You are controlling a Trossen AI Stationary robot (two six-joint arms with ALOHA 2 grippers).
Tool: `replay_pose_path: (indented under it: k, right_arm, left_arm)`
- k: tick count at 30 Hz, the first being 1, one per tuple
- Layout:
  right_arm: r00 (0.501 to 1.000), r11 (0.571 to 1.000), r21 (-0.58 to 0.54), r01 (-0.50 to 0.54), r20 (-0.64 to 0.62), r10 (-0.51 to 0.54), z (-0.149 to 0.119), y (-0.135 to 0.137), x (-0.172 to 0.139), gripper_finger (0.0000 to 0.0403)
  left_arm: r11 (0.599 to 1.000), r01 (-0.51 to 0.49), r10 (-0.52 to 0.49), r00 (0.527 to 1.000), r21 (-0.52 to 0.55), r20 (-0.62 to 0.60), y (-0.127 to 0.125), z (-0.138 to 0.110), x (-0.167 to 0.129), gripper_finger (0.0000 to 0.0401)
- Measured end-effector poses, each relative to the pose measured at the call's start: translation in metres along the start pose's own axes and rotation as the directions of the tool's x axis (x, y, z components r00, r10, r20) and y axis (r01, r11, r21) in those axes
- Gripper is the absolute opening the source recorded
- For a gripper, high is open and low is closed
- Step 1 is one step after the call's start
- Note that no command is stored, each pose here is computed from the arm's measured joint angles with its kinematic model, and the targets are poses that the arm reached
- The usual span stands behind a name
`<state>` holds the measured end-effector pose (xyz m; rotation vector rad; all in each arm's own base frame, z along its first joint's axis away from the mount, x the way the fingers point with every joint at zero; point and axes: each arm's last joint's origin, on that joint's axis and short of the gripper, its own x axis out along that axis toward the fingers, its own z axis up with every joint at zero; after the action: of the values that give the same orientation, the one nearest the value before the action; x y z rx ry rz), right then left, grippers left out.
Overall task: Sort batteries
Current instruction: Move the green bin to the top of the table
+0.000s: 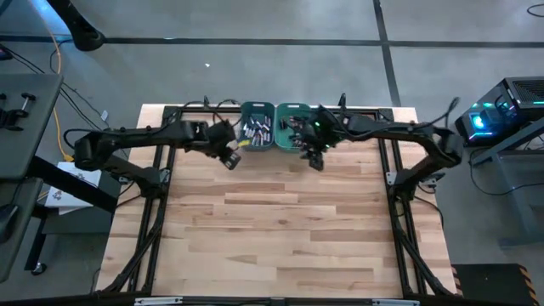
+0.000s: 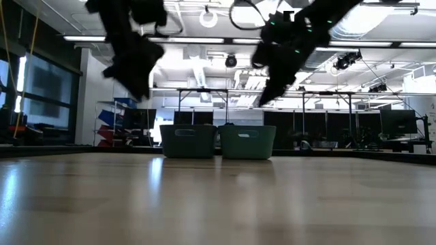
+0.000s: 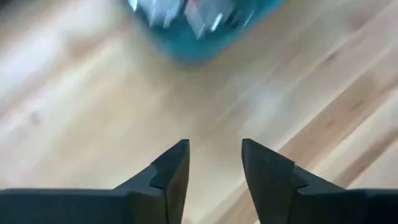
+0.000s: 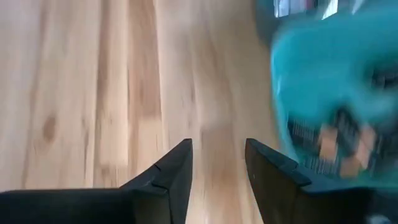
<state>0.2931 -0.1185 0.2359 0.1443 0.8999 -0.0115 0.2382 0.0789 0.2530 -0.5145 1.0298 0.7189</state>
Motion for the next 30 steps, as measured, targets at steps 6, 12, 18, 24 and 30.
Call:
replay_pose_path:
  k: [6, 12, 18, 24, 30]
  right_arm:
    - [0.987, 0.975, 0.171, 0.143, -0.104, -0.126, -0.056, -0.003, 0.005, 0.0108]
    - [0.966, 0.907, 0.333, 0.256, -0.116, -0.23, -0.08, -0.014, 0.025, 0.0082]
    - [0.954, 0.888, 0.348, 0.299, -0.085, -0.288, -0.075, -0.022, 0.039, 0.0078]
    - [0.926, 0.852, 0.368, 0.372, -0.088, -0.366, -0.07, -0.029, 0.038, 0.0078]
    - [0.925, 0.839, 0.396, 0.373, -0.085, -0.371, -0.07, -0.031, 0.037, 0.0078]
  left_arm:
    - [0.994, -0.001, -0.004, 0.999, -0.105, -0.047, 0.022, -0.033, 0.048, 0.0104]
    - [0.988, 0.016, -0.011, 0.999, -0.152, 0.04, 0.036, -0.039, 0.09, 0.0079]
    - [0.993, 0.044, -0.028, 0.99, -0.112, 0.141, 0.037, -0.026, 0.106, 0.007]
    - [0.984, 0.075, -0.039, 0.977, -0.164, 0.209, 0.039, -0.017, 0.113, 0.0069]
    - [0.98, 0.104, -0.061, 0.967, -0.168, 0.247, 0.037, -0.014, 0.112, 0.0069]
